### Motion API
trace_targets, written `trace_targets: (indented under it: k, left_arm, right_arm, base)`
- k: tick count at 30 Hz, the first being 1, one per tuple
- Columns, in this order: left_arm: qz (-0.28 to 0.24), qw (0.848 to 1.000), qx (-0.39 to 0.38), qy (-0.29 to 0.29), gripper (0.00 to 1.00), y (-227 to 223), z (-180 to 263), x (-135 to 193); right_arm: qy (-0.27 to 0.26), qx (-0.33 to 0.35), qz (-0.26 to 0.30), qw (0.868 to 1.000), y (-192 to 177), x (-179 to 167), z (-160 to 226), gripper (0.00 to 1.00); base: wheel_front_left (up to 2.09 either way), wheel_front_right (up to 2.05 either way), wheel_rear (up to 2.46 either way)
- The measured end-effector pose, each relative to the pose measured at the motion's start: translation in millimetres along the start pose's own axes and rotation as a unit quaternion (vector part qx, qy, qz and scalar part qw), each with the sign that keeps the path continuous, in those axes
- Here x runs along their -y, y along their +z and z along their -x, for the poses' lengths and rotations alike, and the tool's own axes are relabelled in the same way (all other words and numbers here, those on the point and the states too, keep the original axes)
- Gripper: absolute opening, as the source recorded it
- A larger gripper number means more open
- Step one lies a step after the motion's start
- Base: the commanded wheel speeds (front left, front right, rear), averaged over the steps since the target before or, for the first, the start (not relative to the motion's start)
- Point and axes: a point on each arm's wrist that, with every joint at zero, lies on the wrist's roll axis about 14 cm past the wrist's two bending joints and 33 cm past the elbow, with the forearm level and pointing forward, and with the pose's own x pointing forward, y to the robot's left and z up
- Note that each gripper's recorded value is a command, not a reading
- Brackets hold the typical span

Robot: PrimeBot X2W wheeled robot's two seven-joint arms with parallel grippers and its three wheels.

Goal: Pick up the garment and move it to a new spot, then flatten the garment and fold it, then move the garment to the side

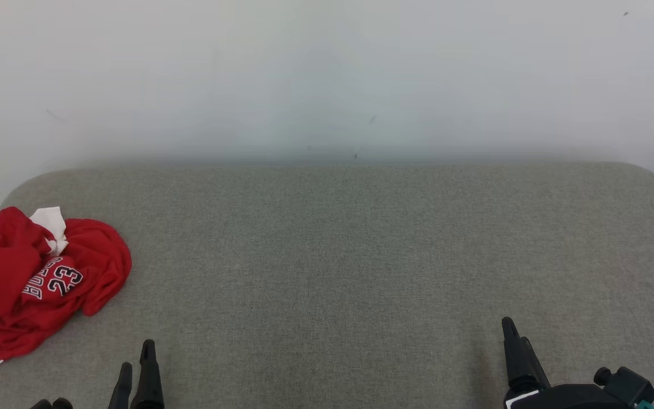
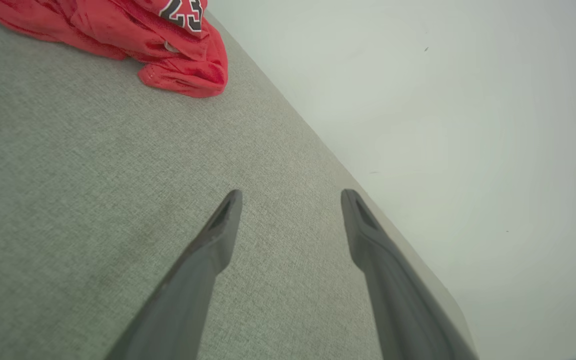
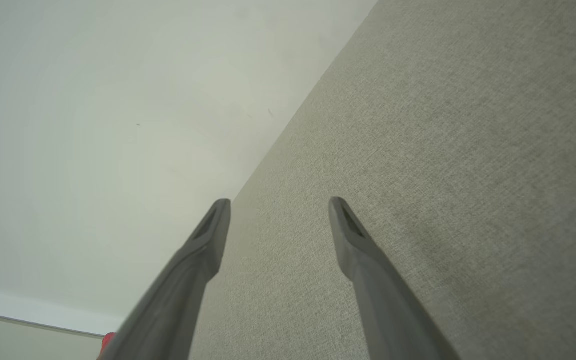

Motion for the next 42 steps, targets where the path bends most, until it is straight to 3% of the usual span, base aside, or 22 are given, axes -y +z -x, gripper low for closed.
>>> trace_targets:
  k: [11, 22, 42]
  left_arm:
    - [-0.098, 0.995, 0.004, -0.010, 1.00, -2, 3, 5]
    - [-0.198, 0.980, 0.010, -0.018, 1.00, -1, 4, 8]
    - [-0.297, 0.954, 0.018, -0.032, 1.00, -6, 9, 11]
  right_arm:
    - [0.005, -0.007, 0.082, 0.997, -4, 0, -2, 1.00]
    - [0.007, -0.022, 0.148, 0.989, -9, 3, 0, 1.00]
    - [0.020, -0.037, 0.251, 0.967, -13, 0, 3, 1.00]
  base:
    - [0.00, 0.00, 0.00]
    - [0.00, 0.00, 0.00]
    - [0.00, 0.00, 0.00]
